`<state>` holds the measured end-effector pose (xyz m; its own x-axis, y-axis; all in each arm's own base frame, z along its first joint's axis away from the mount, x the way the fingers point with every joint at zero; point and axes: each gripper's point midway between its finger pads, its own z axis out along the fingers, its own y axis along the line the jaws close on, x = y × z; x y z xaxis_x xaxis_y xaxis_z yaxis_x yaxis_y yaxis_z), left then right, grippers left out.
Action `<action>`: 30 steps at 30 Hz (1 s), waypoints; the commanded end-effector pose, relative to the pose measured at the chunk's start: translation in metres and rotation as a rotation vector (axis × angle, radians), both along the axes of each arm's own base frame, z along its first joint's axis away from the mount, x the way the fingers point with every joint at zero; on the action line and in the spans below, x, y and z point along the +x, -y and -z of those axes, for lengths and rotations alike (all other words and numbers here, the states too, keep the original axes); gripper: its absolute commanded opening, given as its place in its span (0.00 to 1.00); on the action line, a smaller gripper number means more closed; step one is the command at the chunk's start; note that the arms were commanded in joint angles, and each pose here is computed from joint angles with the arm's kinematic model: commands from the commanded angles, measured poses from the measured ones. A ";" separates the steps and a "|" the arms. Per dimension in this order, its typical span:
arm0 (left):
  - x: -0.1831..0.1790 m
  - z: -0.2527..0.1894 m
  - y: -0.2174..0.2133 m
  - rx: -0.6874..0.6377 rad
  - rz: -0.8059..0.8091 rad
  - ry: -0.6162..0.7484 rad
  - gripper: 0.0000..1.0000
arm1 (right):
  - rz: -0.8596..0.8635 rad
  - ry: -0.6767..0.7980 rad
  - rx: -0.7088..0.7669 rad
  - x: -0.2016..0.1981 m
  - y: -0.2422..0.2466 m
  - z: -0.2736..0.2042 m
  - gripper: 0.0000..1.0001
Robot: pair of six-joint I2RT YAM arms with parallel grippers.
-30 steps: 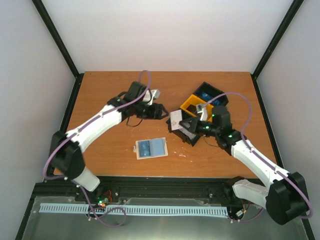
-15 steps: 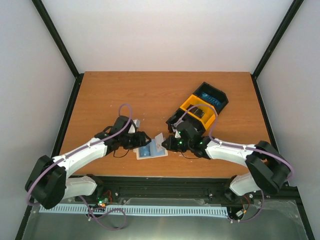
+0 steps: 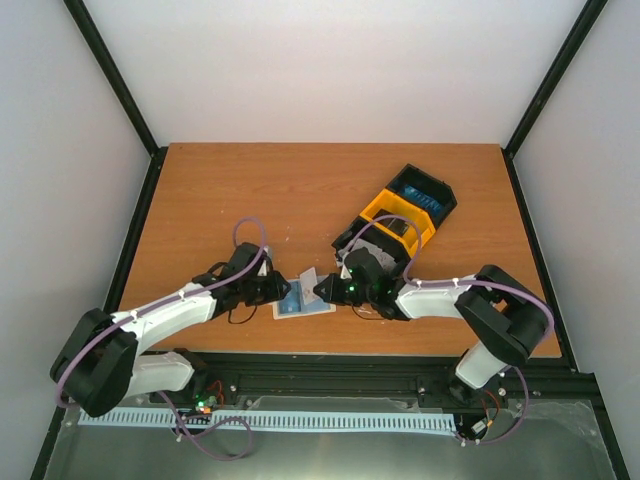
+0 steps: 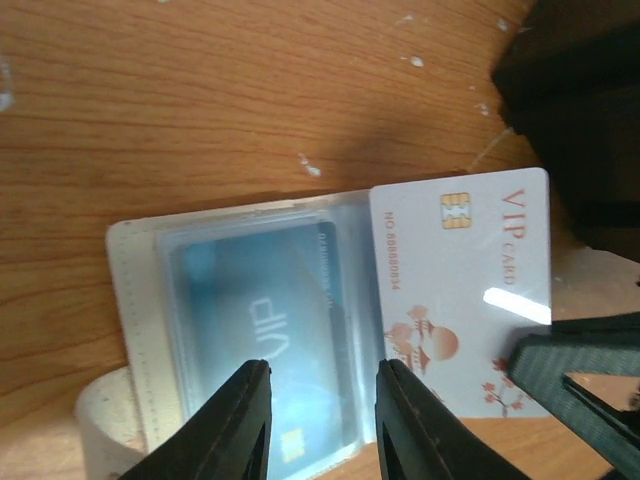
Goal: Put the credit cards into the card holder
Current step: Insert the credit card into the card holder.
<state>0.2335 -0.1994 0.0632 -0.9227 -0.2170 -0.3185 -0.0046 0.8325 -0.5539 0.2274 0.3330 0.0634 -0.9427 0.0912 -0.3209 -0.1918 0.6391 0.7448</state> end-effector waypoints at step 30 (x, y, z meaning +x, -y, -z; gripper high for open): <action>-0.034 0.063 -0.029 0.197 -0.075 -0.137 0.28 | 0.016 -0.150 0.079 -0.035 -0.030 0.047 0.03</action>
<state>0.2184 -0.1787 0.0233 -0.9242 -0.2436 -0.2940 -0.1074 0.9049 -0.4119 0.2057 0.3581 0.0327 -0.9664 0.1631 -0.1988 -0.0771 0.5538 0.8291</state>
